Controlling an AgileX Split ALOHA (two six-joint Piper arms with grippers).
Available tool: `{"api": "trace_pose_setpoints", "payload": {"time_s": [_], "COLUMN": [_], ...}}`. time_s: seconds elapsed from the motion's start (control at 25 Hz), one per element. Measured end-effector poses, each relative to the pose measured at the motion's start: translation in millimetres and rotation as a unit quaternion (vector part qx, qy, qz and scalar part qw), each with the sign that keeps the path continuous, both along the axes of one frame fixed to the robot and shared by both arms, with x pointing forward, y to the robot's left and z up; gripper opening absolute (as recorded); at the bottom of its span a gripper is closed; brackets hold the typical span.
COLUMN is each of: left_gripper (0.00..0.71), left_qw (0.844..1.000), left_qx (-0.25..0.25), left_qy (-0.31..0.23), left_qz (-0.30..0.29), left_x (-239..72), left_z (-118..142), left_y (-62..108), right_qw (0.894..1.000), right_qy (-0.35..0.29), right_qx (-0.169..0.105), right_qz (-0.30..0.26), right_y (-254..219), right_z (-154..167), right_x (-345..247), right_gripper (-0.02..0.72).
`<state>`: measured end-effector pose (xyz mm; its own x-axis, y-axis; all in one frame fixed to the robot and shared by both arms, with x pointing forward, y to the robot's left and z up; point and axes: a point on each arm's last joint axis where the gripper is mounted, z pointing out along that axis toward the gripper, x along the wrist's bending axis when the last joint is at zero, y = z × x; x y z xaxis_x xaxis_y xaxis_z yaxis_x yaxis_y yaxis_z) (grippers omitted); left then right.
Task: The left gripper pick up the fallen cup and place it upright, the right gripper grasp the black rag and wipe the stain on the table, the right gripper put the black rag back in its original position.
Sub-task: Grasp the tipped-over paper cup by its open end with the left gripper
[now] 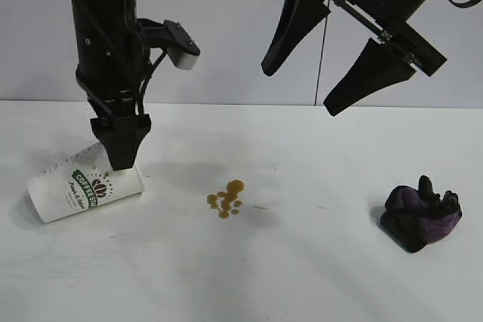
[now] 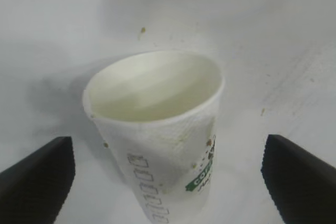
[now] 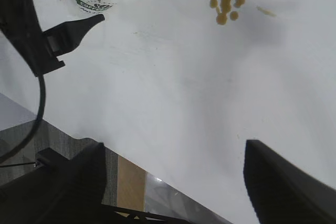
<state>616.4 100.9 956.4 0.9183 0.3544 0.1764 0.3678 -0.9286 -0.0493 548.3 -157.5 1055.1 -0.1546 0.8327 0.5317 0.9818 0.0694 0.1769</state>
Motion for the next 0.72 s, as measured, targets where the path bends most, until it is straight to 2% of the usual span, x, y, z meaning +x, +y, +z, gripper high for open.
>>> {"api": "trace_pose_setpoints", "payload": {"time_s": [0.12, 0.44, 0.72], "left_gripper": [0.695, 0.695, 0.695], "left_qw": [1.000, 0.999, 0.998], "left_qx": [-0.002, 0.034, 0.042], "left_qy": [-0.004, -0.009, 0.002], "left_qz": [-0.002, 0.003, 0.039], "left_x": [3.0, 10.8, 19.9], "left_z": [-7.7, -30.5, -43.8], "left_y": [-1.7, 2.5, 20.1], "right_qw": [1.000, 1.000, 1.000], "right_qy": [0.000, 0.000, -0.001], "right_qx": [0.000, 0.000, 0.000], "right_qz": [0.000, 0.000, 0.002], "right_y": [0.0, 0.0, 0.0], "right_z": [0.0, 0.0, 0.0], "right_x": [0.0, 0.0, 0.0], "right_gripper": [0.503, 0.503, 0.503]}}
